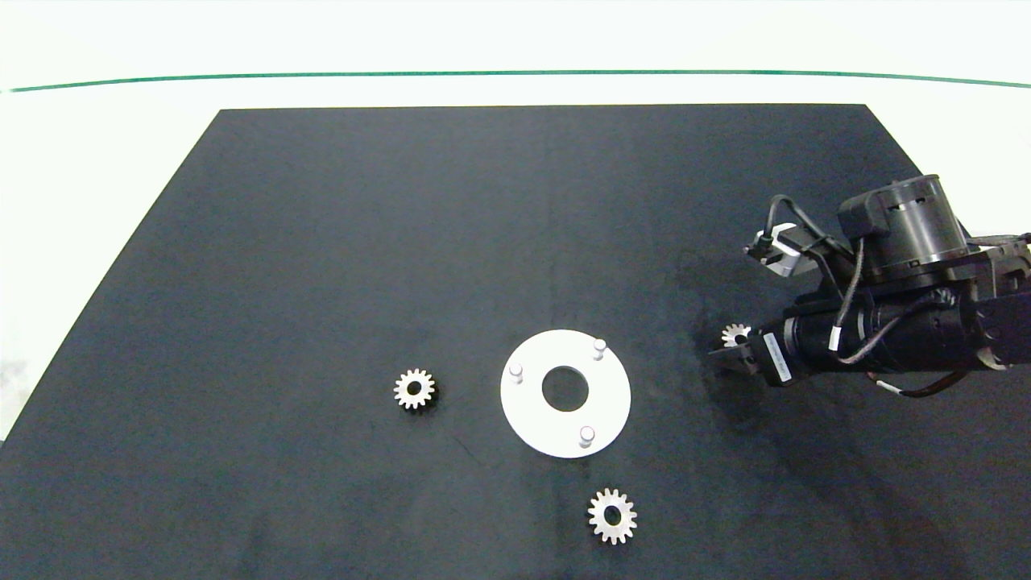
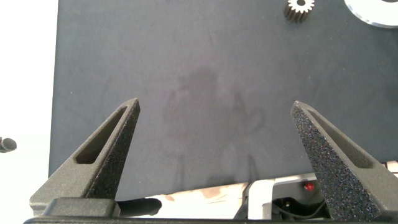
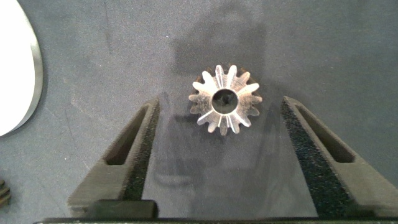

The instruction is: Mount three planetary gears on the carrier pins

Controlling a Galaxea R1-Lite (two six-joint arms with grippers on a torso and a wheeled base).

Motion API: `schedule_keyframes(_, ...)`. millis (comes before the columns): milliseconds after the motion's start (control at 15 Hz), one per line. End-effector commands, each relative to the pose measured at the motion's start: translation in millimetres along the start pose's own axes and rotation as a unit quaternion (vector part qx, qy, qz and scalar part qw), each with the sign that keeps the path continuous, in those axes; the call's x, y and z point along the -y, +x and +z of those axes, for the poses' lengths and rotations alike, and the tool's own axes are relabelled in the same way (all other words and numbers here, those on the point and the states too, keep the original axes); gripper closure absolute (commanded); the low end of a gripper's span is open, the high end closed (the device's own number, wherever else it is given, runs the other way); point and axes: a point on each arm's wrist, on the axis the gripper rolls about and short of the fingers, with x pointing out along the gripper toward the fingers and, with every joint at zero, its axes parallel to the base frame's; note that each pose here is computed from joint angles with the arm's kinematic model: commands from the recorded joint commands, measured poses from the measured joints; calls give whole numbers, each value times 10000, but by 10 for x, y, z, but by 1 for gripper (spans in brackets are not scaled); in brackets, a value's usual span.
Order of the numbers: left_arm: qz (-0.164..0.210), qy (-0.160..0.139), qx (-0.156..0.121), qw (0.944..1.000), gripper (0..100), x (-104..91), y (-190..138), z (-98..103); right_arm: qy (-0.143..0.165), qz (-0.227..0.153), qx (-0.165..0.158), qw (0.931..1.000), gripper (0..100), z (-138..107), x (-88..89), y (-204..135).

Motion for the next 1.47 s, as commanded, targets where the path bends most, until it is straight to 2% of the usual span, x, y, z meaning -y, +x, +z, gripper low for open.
schedule_keyframes(67, 0, 8, 23, 10000, 0, -1, -12, 11, -4, 10, -31, 10000, 29, -5, -3, 22)
schedule_keyframes(800, -3, 11, 55, 10000, 0, -3, -21, 24, -12, 10, 0, 10000, 51, 18, -20, 223)
schedule_keyframes(1467, 3, 13, 93, 10000, 0, -5, -33, 40, -15, 11, 47, 10000, 71, 28, -22, 191)
